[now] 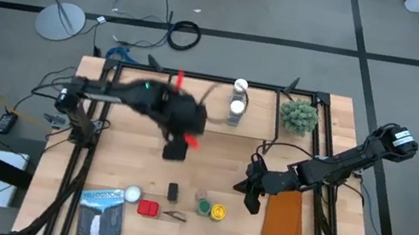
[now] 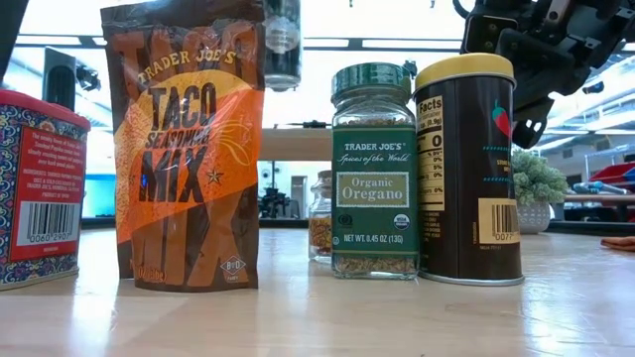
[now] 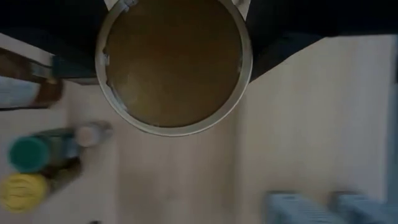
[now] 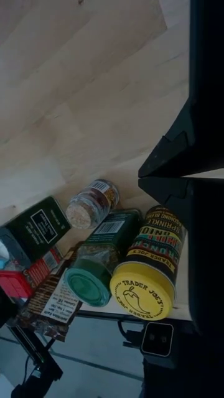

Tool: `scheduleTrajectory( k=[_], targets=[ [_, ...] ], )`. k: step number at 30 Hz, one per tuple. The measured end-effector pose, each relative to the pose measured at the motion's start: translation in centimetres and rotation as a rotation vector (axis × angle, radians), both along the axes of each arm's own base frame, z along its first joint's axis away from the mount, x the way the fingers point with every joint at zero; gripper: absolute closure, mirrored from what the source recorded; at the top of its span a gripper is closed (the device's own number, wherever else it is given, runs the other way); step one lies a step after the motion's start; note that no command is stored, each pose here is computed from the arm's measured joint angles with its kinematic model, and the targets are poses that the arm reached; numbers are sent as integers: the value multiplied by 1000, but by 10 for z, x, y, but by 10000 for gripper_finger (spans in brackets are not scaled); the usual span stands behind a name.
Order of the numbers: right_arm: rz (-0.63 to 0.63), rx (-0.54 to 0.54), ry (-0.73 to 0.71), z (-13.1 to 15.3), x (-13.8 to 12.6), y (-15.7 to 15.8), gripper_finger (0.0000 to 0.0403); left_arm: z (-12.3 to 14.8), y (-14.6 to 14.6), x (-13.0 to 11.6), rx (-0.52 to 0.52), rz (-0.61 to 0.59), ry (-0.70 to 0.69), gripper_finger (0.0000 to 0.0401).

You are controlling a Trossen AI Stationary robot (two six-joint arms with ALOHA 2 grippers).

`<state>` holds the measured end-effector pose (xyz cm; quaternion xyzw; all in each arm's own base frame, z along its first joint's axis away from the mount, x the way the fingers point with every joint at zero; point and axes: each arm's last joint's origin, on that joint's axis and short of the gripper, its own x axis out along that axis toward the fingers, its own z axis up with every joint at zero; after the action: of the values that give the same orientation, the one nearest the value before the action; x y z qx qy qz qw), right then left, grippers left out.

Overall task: Shelf spices
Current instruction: Put the gold seasoning bottle on the shelf

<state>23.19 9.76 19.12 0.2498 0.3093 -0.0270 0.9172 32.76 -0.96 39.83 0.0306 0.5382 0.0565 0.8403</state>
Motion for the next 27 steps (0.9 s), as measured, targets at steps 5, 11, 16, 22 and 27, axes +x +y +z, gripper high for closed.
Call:
scheduleTrajectory(
  k=[5, 11, 16, 22, 27],
  targets=[
    [0, 1, -2, 0, 0, 0, 400, 9, 46, -11, 0, 34, -14, 116],
    [-9, 16, -5, 1, 0, 0, 395, 8, 104, -20, -15, 57, -20, 116],
    [-9, 16, -5, 1, 0, 0, 398, 7, 150, -32, -27, 87, -66, 116],
    [-9, 16, -5, 1, 0, 0, 396, -2, 186, -43, -53, 68, -71, 116],
    [-9, 17, -10, 1, 1, 0, 395, -16, 202, -39, -72, 24, -37, 116]
  ],
)
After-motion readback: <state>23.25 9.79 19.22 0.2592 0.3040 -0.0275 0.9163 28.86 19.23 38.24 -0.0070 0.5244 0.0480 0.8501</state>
